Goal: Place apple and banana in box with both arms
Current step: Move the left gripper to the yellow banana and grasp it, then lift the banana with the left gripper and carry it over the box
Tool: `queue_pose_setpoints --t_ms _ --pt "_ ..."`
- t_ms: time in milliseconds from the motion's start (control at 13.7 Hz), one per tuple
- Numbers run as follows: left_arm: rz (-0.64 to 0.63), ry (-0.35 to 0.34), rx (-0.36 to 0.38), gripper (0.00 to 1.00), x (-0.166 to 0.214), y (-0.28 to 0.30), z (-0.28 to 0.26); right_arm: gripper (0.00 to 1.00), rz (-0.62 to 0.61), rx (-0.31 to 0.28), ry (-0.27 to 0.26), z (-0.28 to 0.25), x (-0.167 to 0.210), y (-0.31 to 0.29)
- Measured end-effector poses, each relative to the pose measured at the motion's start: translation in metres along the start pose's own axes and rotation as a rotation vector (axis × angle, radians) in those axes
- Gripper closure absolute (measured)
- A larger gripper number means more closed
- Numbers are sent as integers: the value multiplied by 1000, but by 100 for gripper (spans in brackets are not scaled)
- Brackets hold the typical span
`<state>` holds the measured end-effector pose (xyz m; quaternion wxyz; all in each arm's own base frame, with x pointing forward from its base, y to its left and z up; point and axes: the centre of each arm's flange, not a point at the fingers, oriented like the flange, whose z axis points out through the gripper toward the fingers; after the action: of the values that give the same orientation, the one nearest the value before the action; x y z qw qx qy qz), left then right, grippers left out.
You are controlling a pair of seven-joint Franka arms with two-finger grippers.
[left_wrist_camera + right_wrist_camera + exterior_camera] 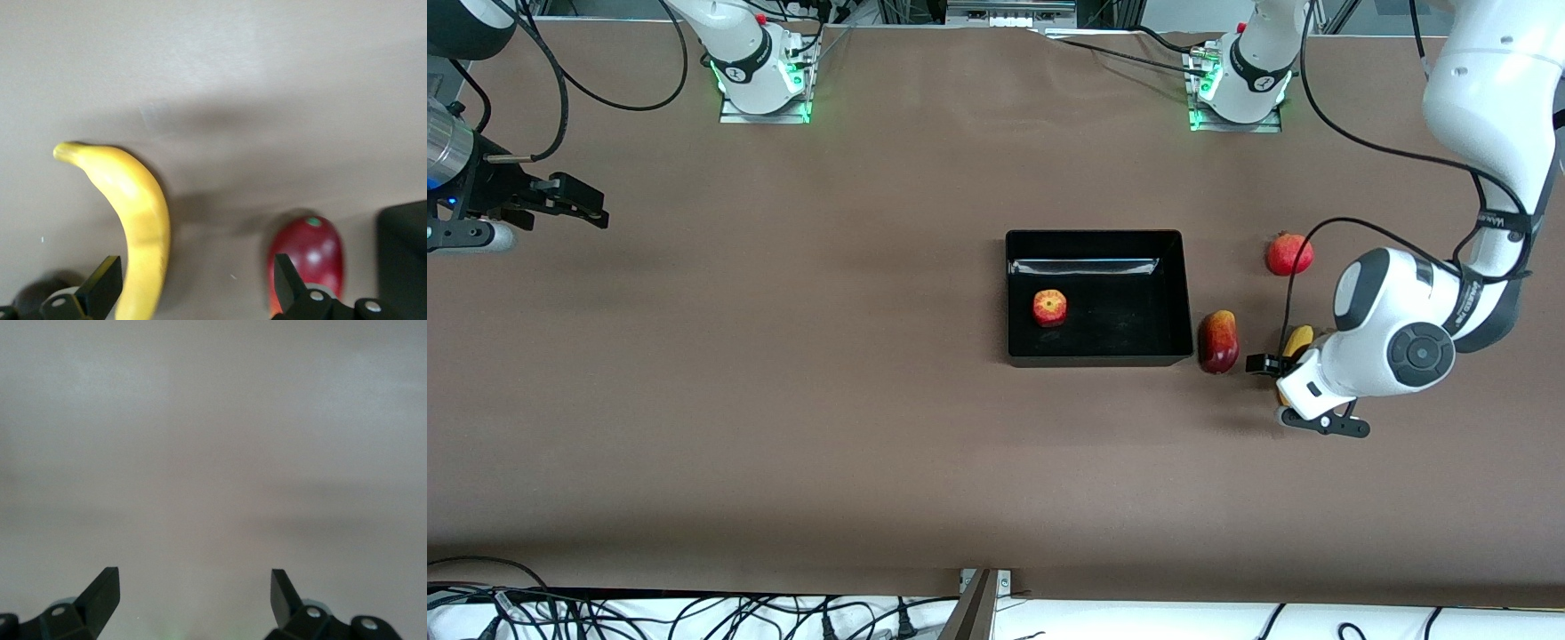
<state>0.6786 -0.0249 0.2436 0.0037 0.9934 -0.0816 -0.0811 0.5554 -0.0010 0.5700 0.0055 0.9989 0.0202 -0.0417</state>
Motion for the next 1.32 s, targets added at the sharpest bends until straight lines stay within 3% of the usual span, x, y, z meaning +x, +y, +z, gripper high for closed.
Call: queue_pose_setpoints --t_ms 293,733,806,1172,1319 --pt "55 -8 -7 0 0 -43 46 0 -2 0 5 0 1 -1" --pt "79 -47 -19 0 -7 -39 68 0 -2 0 6 -1 1 -1" --pt "96 -51 -21 7 -7 -38 70 0 -2 0 7 -1 1 -1" --pt "226 -53 -26 62 -8 -40 72 0 -3 0 7 -1 1 -1" --pt "237 -44 -23 66 -6 -40 65 0 -3 0 7 -1 1 -1"
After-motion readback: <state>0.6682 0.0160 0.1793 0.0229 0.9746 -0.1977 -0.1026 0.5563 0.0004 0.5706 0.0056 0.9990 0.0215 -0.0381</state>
